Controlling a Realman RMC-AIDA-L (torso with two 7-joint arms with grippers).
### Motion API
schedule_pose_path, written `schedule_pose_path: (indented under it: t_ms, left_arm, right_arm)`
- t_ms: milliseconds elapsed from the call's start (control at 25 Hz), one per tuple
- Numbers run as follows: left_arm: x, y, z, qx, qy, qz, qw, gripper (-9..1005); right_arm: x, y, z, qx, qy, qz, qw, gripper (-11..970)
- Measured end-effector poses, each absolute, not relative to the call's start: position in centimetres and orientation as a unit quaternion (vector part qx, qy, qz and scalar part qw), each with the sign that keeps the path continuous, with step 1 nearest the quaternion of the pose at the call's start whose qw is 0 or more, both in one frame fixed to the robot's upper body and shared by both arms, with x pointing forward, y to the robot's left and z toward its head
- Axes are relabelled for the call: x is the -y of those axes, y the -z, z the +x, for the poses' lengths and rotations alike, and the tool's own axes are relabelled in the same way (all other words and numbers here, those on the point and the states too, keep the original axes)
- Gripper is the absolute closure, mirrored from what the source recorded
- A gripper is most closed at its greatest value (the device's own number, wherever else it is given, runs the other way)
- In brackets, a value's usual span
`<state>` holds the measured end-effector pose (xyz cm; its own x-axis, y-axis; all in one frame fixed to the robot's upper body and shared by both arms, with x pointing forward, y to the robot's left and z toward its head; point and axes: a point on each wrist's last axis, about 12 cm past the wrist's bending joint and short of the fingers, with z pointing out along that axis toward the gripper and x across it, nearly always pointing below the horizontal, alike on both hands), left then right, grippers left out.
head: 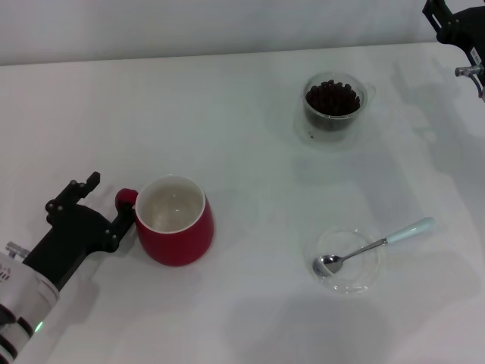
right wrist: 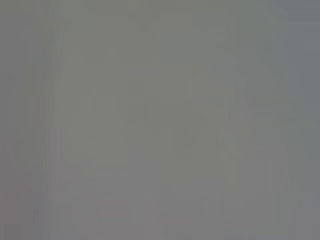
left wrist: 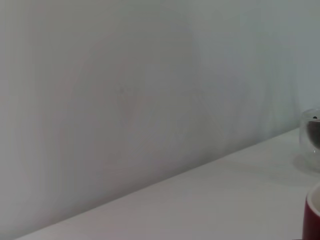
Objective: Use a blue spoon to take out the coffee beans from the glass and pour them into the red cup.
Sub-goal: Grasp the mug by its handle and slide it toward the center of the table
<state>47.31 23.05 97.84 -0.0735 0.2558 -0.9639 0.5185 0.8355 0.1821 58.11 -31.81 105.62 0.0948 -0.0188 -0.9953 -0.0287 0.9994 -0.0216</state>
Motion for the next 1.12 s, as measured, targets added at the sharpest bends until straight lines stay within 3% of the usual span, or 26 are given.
schedule_pose_path:
  t_ms: [160, 400, 1120]
  left_arm:
    - [-23.3, -97.6, 46.8, -0.733, 0.111, 0.253, 0.622, 325]
    - [-23.5, -97.4, 46.1, -0.735, 0.114, 0.243, 0.622, 211]
    - [-24.3, -97.0, 43.7, -0.738, 0.113, 0.213, 0.631, 220]
  right_arm:
    - [31.8, -105.6, 58.1, -0.673, -0.003, -0.017, 0.739, 162]
    - [31.9, -105.5, 58.0, -0.674, -0.003, -0.019, 0.738, 161]
    - [32.0, -105.5, 58.0, -0.674, -0.002, -0.018, 0.739, 161]
